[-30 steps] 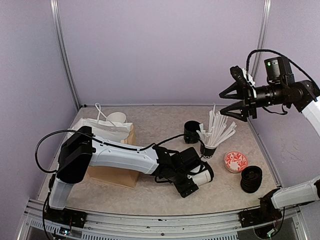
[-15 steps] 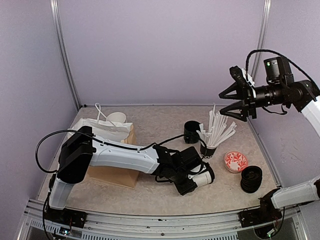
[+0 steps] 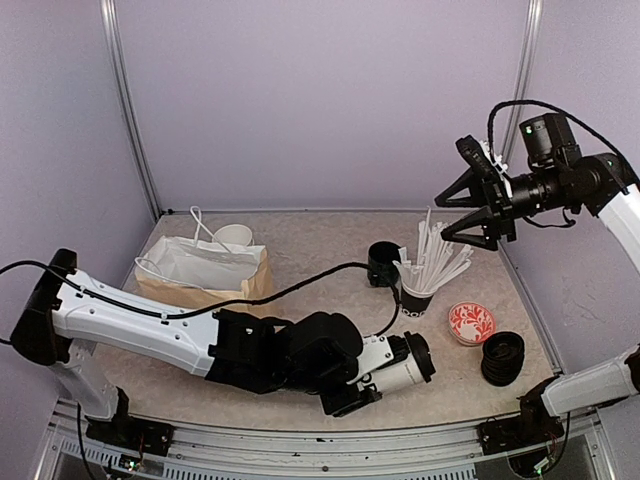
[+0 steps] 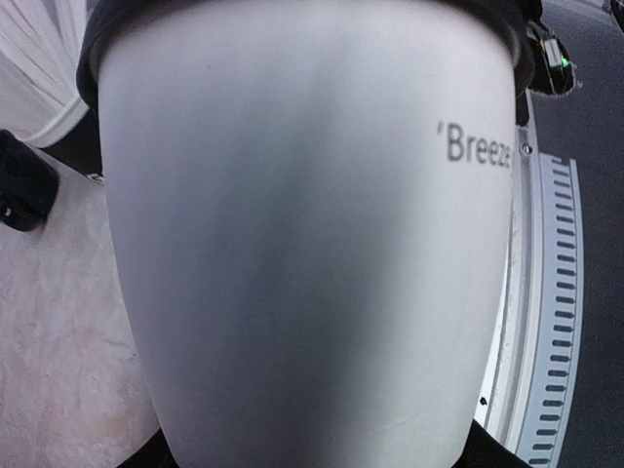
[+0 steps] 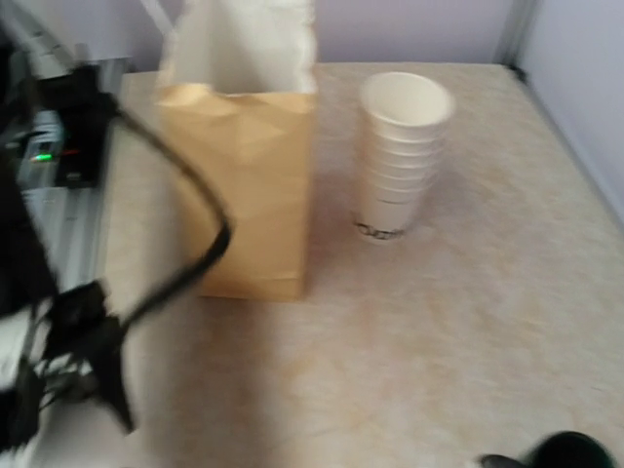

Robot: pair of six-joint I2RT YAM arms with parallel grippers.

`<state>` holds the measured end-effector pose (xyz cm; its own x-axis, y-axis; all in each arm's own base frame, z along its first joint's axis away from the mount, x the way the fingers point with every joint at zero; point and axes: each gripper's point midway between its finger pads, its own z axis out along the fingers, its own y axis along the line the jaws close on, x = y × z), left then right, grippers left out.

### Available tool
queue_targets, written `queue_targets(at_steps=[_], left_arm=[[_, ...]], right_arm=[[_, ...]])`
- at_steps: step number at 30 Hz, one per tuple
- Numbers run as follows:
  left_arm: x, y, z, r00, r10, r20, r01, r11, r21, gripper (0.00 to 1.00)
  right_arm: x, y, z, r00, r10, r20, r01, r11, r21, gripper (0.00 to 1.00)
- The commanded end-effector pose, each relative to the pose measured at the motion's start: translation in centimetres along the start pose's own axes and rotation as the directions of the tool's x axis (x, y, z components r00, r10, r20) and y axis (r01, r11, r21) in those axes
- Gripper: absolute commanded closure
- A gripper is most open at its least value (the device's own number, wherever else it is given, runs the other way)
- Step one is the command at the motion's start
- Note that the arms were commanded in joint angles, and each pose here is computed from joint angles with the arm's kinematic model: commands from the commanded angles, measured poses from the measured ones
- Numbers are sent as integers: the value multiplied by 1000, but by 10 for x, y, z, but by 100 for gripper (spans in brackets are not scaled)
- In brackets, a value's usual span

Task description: Pack the takeout coffee

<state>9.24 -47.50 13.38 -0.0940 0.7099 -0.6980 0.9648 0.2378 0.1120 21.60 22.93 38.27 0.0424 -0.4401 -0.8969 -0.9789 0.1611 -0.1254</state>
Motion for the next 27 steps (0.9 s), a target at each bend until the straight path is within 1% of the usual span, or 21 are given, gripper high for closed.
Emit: queue_targets(at_steps=[1, 4, 8, 10, 13, 17, 22, 27], left_arm=[[-40, 34, -35, 973, -1, 232, 46, 981, -190, 39], [-50, 47, -56, 953, 23, 301, 57, 966, -253, 38], [-63, 56, -72, 929, 54, 366, 60, 954, -293, 38], [-67, 60, -75, 922, 50, 384, 65, 958, -280, 37], [-71, 60, -77, 912, 45, 407, 66, 964, -256, 38], [-78, 55, -80, 904, 54, 423, 45, 974, -221, 38], [-81, 52, -77, 906, 44, 422, 33, 984, -175, 38], [-83, 50, -78, 902, 42, 429, 29, 987, -156, 38]], right_arm=[[6, 37, -2, 999, 20, 26, -15, 983, -181, 24], [13, 48, 0, 999, 15, 28, -7, 967, -256, 24], [20, 55, 5, 1000, -11, 23, 17, 961, -274, 23], [25, 59, 12, 999, -41, 4, 40, 960, -276, 22], [33, 69, 21, 995, -93, -42, 77, 954, -289, 17], [43, 78, 34, 983, -150, -103, 113, 945, -306, 15], [45, 85, 41, 977, -178, -114, 132, 935, -329, 14], [42, 83, 43, 975, -193, -111, 150, 938, -311, 13]])
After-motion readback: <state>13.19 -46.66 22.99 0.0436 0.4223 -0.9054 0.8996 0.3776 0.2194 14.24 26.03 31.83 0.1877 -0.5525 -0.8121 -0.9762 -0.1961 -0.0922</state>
